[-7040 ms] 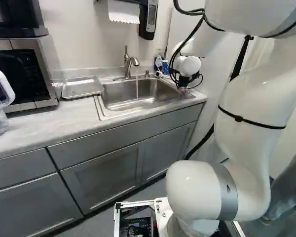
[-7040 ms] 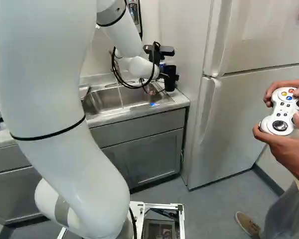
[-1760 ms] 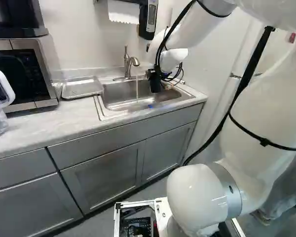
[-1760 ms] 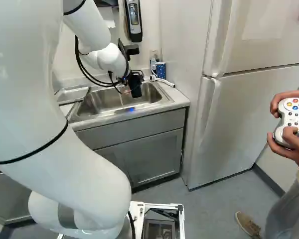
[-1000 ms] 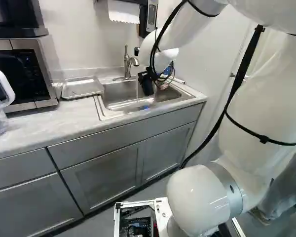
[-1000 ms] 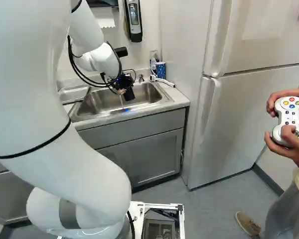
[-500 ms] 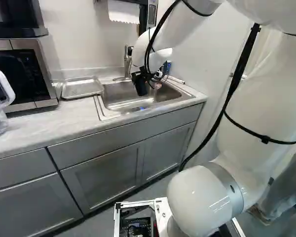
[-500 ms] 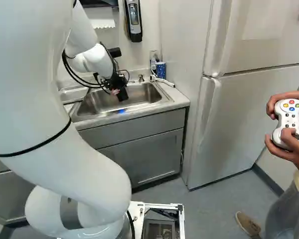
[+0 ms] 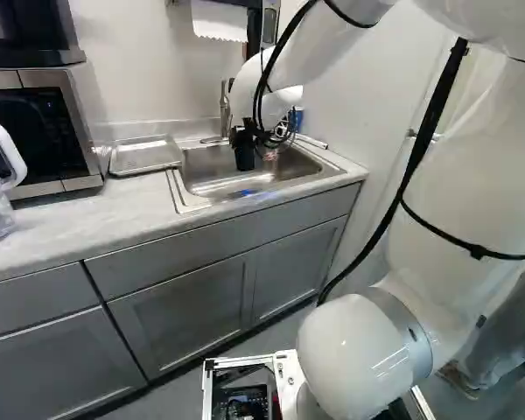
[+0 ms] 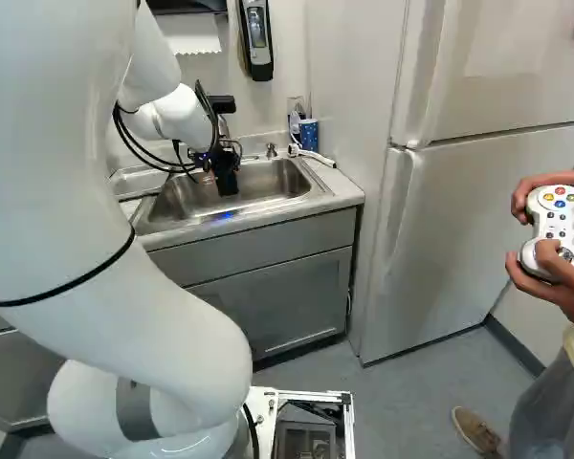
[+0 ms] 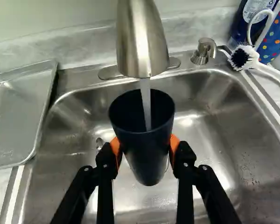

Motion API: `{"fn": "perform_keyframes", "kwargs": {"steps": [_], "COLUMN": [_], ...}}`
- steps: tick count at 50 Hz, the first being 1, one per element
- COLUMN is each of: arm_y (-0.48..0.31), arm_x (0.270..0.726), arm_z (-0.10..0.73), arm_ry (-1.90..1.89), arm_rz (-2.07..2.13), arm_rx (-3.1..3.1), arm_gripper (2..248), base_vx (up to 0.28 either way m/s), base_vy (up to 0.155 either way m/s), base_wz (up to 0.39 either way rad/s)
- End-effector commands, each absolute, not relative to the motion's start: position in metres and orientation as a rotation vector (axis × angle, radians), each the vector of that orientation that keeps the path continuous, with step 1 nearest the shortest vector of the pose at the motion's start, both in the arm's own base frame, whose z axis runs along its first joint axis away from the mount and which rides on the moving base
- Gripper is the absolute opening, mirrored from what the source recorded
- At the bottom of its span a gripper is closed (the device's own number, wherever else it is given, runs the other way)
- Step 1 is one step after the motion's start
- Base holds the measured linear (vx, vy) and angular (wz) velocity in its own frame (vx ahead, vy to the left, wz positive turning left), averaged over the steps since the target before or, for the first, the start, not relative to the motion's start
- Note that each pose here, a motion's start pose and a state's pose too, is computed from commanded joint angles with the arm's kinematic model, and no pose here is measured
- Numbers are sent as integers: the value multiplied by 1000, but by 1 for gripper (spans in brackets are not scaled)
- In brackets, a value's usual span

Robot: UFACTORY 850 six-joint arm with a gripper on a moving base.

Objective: Rinse the cup and place it in the tray

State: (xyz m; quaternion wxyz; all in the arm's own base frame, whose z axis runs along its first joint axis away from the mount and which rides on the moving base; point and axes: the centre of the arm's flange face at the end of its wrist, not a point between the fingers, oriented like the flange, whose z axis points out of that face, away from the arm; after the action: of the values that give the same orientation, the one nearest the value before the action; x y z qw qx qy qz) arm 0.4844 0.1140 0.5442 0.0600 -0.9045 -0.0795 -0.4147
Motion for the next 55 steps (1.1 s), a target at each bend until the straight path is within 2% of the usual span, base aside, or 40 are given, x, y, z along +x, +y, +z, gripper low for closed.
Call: {"fn": "perform_keyframes", "kwargs": {"steps": [55], "arm_y": [114], "arm_x": [484], "arm_z": [544], "arm_ry": [-241], "arm_rz": [-1255], "arm_rx": [-2738], "arm_gripper": [121], "base_vx": [0], "base_vy": [0], "base_wz": [0]}}
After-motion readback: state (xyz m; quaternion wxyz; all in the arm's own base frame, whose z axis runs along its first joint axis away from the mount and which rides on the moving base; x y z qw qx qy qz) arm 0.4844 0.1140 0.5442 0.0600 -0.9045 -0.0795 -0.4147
